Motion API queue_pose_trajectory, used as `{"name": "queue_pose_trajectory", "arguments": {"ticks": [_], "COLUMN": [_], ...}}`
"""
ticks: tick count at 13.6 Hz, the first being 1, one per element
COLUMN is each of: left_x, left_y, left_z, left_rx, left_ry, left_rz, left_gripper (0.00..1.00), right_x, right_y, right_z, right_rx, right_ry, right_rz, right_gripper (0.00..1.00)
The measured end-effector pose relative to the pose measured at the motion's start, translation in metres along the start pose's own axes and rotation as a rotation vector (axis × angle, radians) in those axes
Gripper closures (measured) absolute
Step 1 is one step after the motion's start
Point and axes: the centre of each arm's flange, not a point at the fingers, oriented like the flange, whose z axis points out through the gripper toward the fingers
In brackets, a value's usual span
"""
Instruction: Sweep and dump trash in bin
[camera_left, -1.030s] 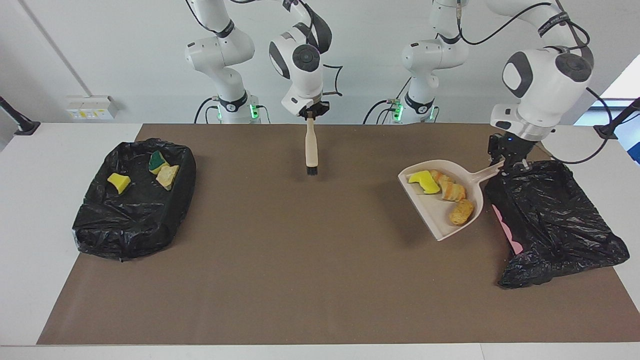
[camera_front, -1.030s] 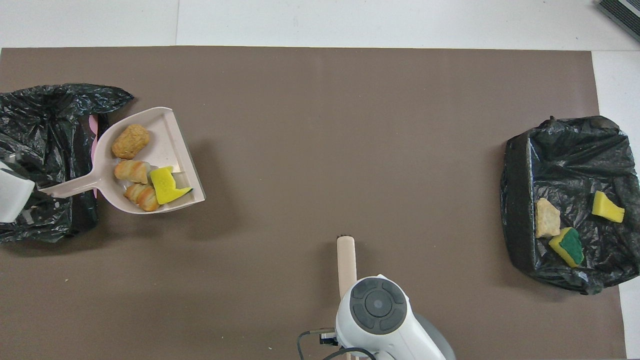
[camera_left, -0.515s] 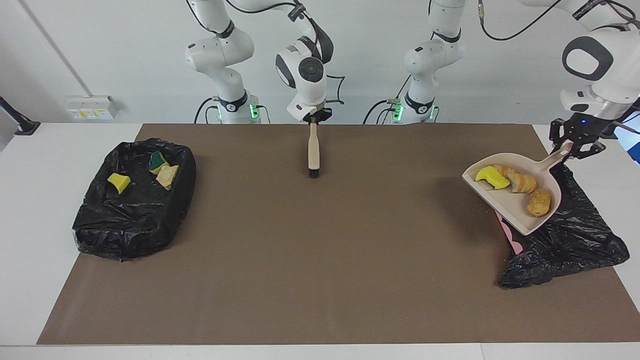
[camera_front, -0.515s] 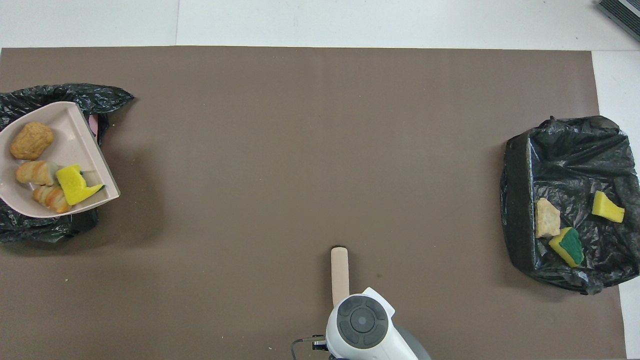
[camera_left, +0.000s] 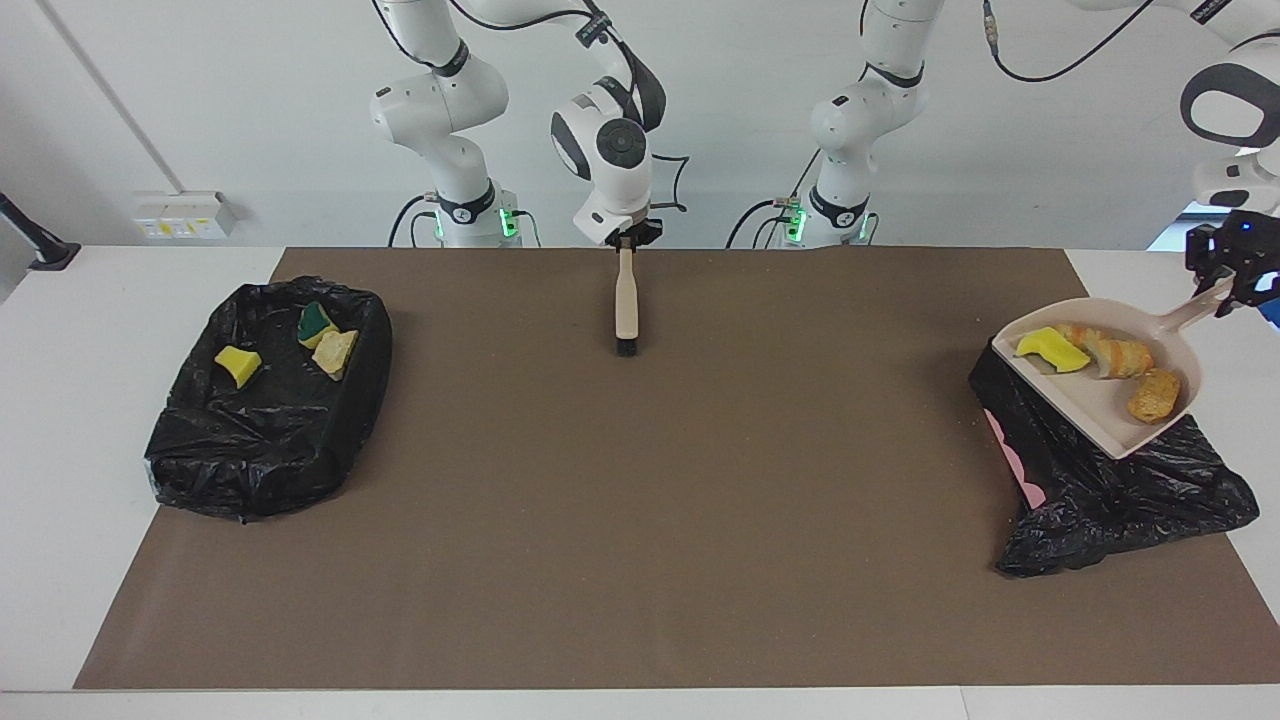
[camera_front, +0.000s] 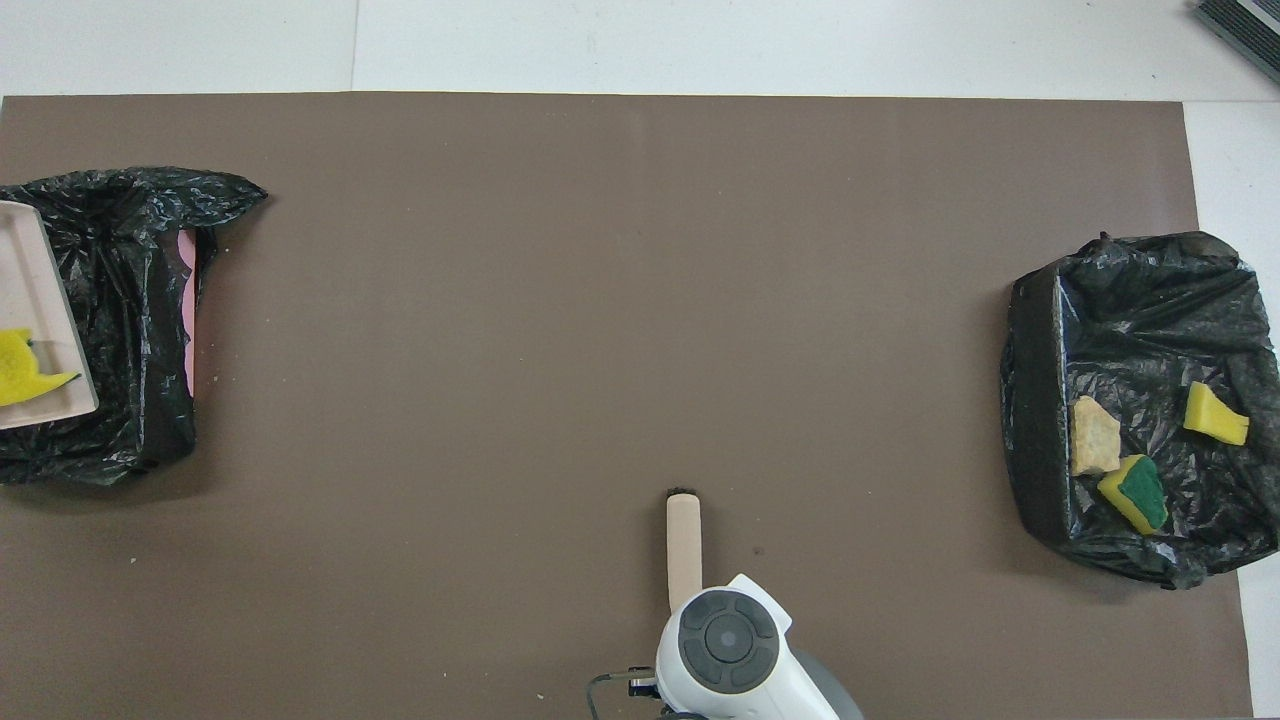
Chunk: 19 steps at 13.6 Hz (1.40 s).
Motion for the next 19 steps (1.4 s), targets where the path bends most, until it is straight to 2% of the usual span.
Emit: {"name": "queue_pose_trajectory", "arguments": {"ticks": [3,4,5,6,9,11,13,16,17,19], "left_x": [0.0,0.002,0.005,0.008,0.02,0.017,0.013,0.007,0.007,0.015], "left_y": [-0.01,-0.012,-0.013,-0.015,-0.021,-0.022,-0.023,-0.022,-0.02,-0.012], "left_z": [0.0,-0.001,-0.002,-0.004,-0.012,-0.015,-0.025,-0.045,-0.051,-0.054], "left_rx": [0.001,-0.001,-0.001,-0.002,0.0,-0.001,0.009,0.029,0.024,-0.002], "left_ry": [-0.15,-0.183,-0.208,-0.237,-0.342,-0.399,-0.425,-0.437,-0.416,-0.278], "left_rz": [0.102,0.127,0.148,0.175,0.26,0.29,0.294,0.284,0.264,0.188], "left_gripper": [0.68,0.68,0.68,0.68,0.68,0.68,0.68,0.68,0.68,0.68], "right_x": [0.009,0.011,0.012,0.014,0.037,0.062,0.088,0.111,0.117,0.129], "right_y": [0.001,-0.001,-0.004,-0.007,0.005,0.028,0.057,0.103,0.121,0.155], "right_z": [-0.003,-0.009,-0.017,-0.029,-0.064,-0.085,-0.113,-0.159,-0.178,-0.21], "right_rx": [0.011,0.016,0.021,0.029,0.078,0.097,0.068,0.009,-0.01,-0.024], "right_ry": [-0.005,-0.005,-0.007,-0.009,0.018,0.057,0.125,0.136,0.141,0.171], "right_rz": [-0.003,-0.007,-0.01,-0.014,-0.035,-0.031,-0.045,-0.087,-0.099,-0.125], "right_gripper": [0.67,0.59,0.5,0.35,0.0,0.0,0.0,0.0,0.0,0.0]}}
